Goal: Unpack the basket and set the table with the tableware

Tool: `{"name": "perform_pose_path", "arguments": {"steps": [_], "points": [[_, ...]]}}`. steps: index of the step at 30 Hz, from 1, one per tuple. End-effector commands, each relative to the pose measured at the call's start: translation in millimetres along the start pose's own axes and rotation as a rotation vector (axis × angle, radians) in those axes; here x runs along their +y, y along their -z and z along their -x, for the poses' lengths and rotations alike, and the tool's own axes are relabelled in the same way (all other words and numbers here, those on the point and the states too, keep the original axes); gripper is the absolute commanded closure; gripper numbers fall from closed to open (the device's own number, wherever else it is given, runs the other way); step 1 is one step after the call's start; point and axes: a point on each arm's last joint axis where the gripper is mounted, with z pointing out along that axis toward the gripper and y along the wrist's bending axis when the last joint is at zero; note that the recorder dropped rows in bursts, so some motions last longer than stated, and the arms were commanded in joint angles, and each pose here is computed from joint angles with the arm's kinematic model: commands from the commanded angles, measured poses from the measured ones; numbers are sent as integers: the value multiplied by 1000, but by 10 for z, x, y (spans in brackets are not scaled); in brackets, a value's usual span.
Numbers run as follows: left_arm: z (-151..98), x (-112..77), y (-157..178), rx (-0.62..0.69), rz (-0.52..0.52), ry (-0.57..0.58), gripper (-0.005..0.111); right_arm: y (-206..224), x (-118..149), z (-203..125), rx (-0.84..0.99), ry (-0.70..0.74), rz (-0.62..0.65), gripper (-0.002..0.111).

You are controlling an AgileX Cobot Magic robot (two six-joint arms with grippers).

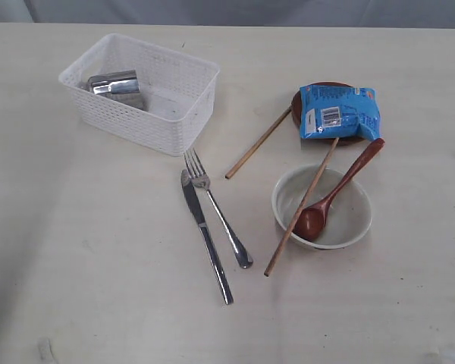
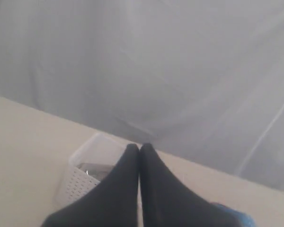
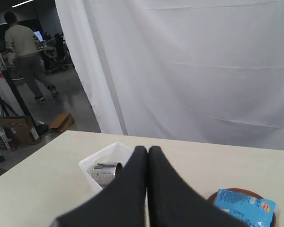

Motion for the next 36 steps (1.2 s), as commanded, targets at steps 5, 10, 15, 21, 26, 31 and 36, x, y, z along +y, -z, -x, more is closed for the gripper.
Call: {"name": "perform_pose_path", "arguments": {"steps": [5, 10, 15, 21, 26, 31, 36], "points": [[232, -491, -880, 492, 17, -334, 107, -78, -22, -185, 67, -1, -24, 109], [-133, -963, -1320, 781, -144, -492, 107, -104, -73, -292, 163, -67, -94, 109], [-636, -1242, -1569, 976, -211, -496, 107, -157, -66, -316, 203, -98, -112, 109], [-1213, -1363, -1903, 1187, -281, -413, 107, -361, 28, -356, 294, -71, -62, 109], [-1588, -1449, -2142, 1234, -380, -356, 107, -427, 53, -339, 291, -63, -37, 109], [-1846, -1378, -2242, 1285, -359, -361, 107, -425, 54, -344, 300, -58, -23, 109], [-2074, -1268, -2236, 1365, -350, -381, 107, -426, 55, -344, 300, -58, -20, 109]]}}
